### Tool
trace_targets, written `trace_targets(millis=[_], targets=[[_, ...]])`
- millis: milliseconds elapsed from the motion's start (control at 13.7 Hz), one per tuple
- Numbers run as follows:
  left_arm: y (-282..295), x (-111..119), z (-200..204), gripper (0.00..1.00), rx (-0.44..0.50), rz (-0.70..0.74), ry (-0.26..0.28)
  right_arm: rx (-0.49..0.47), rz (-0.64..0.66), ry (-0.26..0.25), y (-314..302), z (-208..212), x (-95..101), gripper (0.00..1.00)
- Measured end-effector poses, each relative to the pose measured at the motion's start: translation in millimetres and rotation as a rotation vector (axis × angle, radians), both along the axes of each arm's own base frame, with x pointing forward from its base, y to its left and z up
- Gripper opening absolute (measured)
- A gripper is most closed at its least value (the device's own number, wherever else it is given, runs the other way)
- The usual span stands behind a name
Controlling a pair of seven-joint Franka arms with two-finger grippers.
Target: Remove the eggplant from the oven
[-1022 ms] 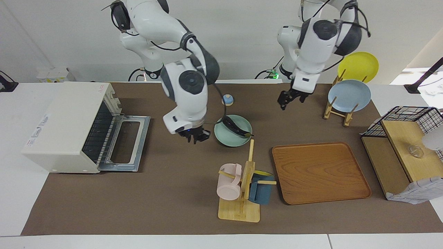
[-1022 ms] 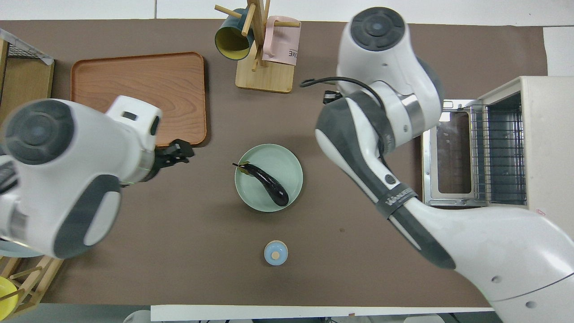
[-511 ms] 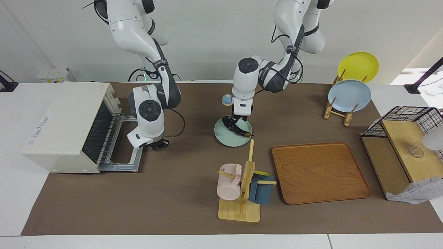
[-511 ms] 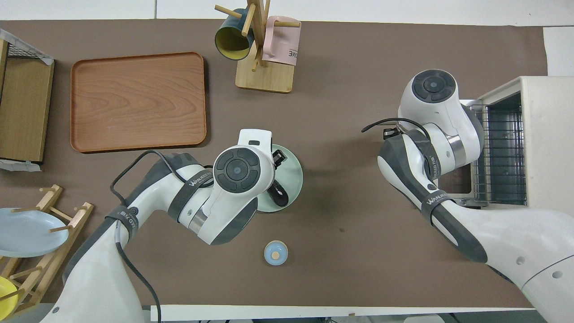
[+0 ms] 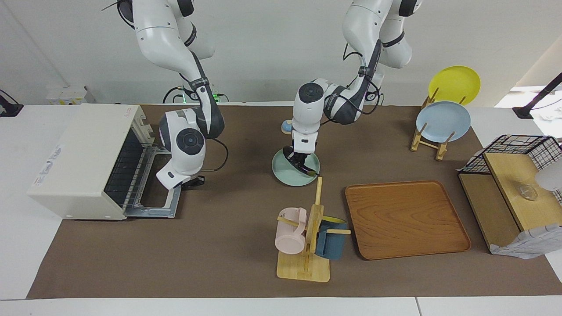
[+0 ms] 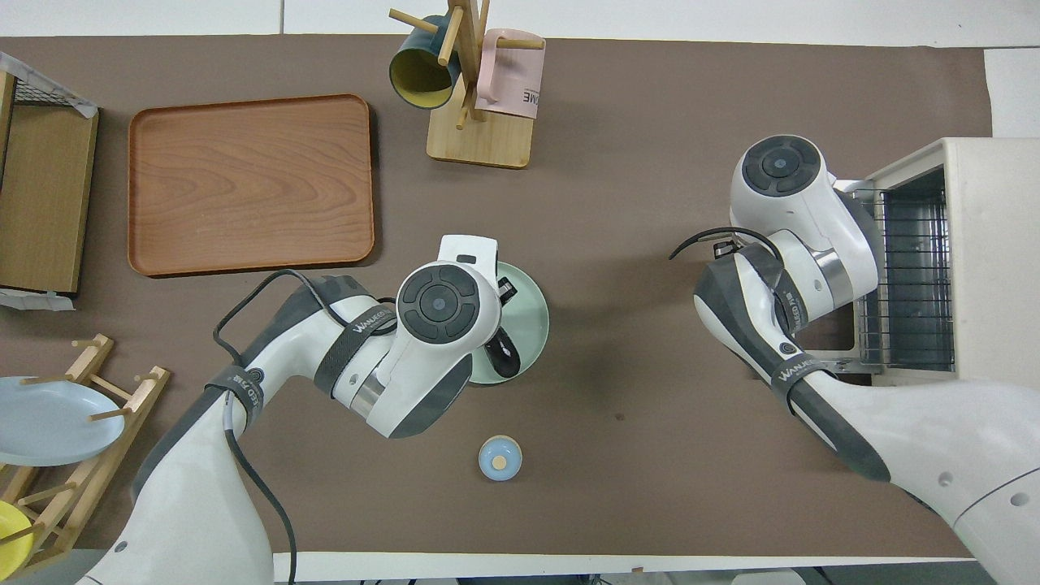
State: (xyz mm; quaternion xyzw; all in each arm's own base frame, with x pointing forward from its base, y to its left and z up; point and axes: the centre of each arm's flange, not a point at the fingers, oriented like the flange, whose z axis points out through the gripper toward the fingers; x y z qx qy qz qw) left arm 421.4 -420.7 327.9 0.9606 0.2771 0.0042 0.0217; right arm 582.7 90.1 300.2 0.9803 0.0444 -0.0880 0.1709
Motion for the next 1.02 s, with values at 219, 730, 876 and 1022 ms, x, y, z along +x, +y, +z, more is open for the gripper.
trace_targets(millis=[219,730,876,1022], targets=[[5,15,22,0.26,0.039,-0.067,0.034,0.012,0.047,0.078,-11,50,15.0,0.01],[256,170,59,0.26,0.022,-0.399,0.028,0.131,0.075,0.059,-136,159,2.7,0.20],[323,198,44,0.26,0.009,-0.480,-0.024,0.189,0.050,0.056,-145,160,1.0,0.26],[345,219,24,0.26,0.020,-0.490,-0.066,0.275,0.016,0.022,-140,176,-1.1,0.45]])
